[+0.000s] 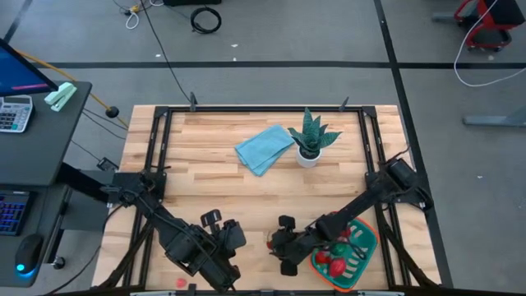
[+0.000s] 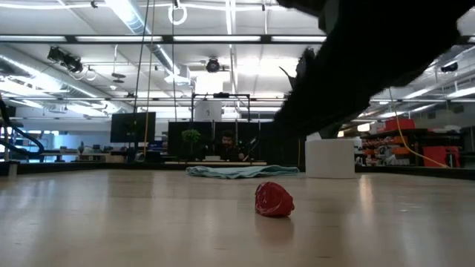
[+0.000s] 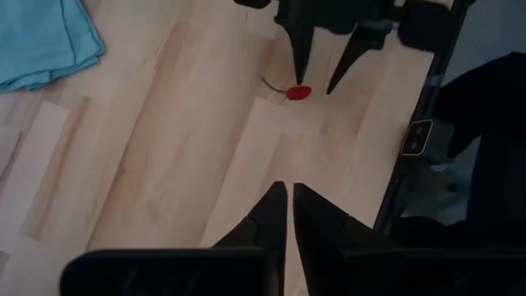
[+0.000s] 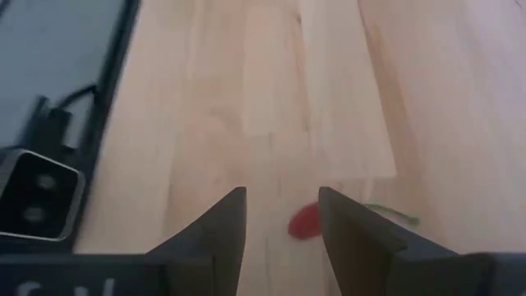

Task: Pick and placing Produce into tupperware
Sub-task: Put the cherry into the basket

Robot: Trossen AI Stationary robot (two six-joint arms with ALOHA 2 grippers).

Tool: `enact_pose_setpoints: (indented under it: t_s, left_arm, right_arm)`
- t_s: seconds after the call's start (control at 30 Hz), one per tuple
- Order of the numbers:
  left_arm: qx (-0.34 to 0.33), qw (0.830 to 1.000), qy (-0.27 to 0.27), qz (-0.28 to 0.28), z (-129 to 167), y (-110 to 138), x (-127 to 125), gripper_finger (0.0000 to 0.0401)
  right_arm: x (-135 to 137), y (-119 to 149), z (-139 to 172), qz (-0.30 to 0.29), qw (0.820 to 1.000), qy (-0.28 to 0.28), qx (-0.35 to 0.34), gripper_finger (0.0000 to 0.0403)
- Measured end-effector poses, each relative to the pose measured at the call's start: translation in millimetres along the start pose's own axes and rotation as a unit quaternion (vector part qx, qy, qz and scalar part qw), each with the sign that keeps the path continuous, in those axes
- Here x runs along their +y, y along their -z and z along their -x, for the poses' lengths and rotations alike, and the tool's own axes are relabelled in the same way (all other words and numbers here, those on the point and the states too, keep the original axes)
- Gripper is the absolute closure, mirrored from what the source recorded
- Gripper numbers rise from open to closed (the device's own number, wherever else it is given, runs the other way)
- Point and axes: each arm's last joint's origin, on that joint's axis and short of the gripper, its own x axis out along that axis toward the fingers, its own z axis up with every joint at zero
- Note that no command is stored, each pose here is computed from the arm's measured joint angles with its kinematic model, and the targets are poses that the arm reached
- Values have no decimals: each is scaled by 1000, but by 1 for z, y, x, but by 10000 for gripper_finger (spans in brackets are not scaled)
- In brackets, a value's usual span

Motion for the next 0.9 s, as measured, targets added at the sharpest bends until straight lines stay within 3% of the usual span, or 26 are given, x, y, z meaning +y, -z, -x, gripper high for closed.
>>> enact_pose_setpoints:
  t_s: [0.33,0.63,0.77,0.9]
  left_arm:
    - [0,1000,0,2,0,0,0,331]
    - [0,1000,0,1,0,0,0,335]
    - [0,1000,0,1,0,0,0,339]
    - [0,1000,1,11,0,1,-1,337]
  right_arm:
    - [-11,17,-25,-11,999,36,23,242]
    - [-24,14,-30,-14,997,67,18,246]
    - [-30,10,-31,-10,997,70,18,277]
    - [-35,8,-30,6,997,70,33,344]
